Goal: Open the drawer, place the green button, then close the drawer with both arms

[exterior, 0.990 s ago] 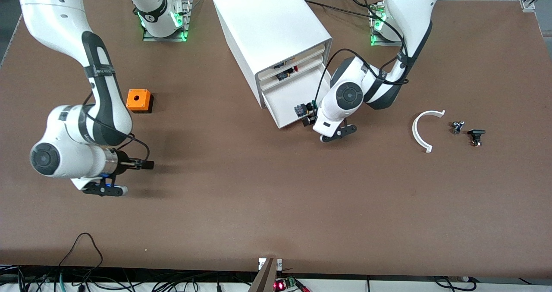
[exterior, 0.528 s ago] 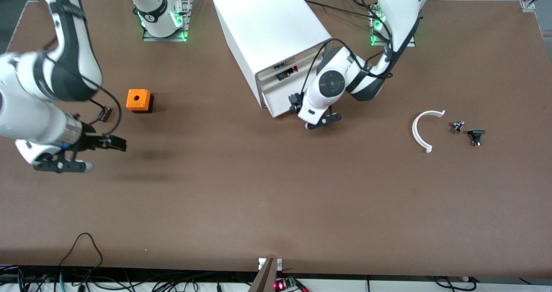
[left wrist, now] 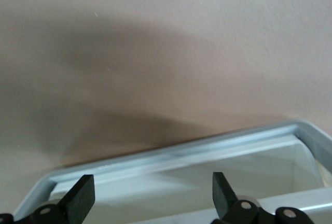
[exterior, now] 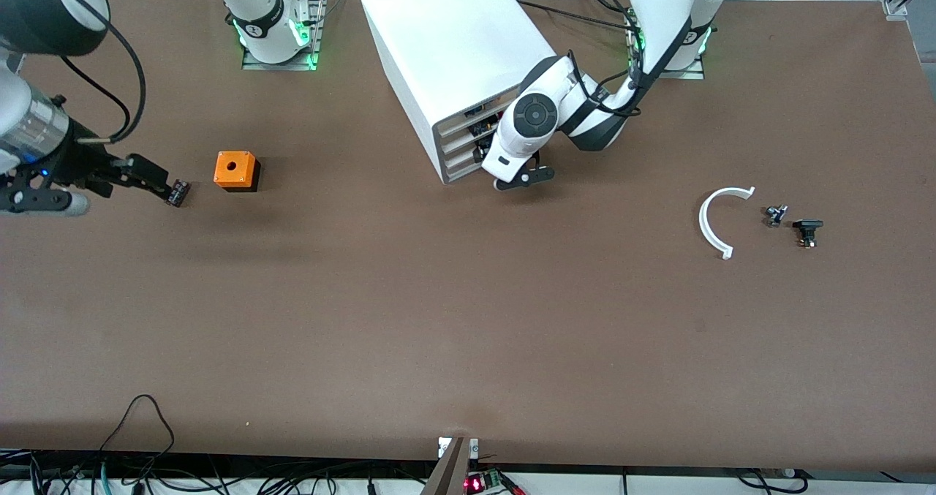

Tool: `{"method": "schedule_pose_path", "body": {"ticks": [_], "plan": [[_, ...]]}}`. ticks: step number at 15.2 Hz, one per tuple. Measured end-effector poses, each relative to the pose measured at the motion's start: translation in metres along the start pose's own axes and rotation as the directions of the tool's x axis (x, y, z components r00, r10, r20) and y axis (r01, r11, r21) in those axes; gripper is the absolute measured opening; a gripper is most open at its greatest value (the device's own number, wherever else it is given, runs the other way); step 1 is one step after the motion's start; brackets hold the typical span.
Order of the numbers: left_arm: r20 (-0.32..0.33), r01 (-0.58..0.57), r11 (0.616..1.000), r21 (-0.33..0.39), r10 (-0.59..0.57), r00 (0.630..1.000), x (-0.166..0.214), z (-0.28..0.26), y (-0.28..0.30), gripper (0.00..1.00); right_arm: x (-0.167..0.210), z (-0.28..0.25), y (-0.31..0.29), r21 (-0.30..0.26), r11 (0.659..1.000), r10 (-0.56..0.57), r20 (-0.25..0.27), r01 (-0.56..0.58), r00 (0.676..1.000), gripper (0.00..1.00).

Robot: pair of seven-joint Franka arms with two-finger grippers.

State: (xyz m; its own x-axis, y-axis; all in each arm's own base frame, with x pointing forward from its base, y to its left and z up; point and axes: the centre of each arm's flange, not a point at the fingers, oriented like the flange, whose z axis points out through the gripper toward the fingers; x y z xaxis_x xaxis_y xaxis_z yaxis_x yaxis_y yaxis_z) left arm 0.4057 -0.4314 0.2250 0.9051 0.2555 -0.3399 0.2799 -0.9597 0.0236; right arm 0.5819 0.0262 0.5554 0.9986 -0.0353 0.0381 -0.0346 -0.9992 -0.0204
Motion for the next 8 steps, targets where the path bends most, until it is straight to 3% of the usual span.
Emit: {"method": "schedule_pose_path", "body": {"ticks": [8], "plan": [[0.006, 0.026, 0.999, -0.03, -0.025, 1.0, 0.003, -0.011, -0.001, 1.0, -0.018, -0.034, 0.001, -0.002, 1.0, -0.009, -0.059, 0.009, 0.998, 1.0]]}}
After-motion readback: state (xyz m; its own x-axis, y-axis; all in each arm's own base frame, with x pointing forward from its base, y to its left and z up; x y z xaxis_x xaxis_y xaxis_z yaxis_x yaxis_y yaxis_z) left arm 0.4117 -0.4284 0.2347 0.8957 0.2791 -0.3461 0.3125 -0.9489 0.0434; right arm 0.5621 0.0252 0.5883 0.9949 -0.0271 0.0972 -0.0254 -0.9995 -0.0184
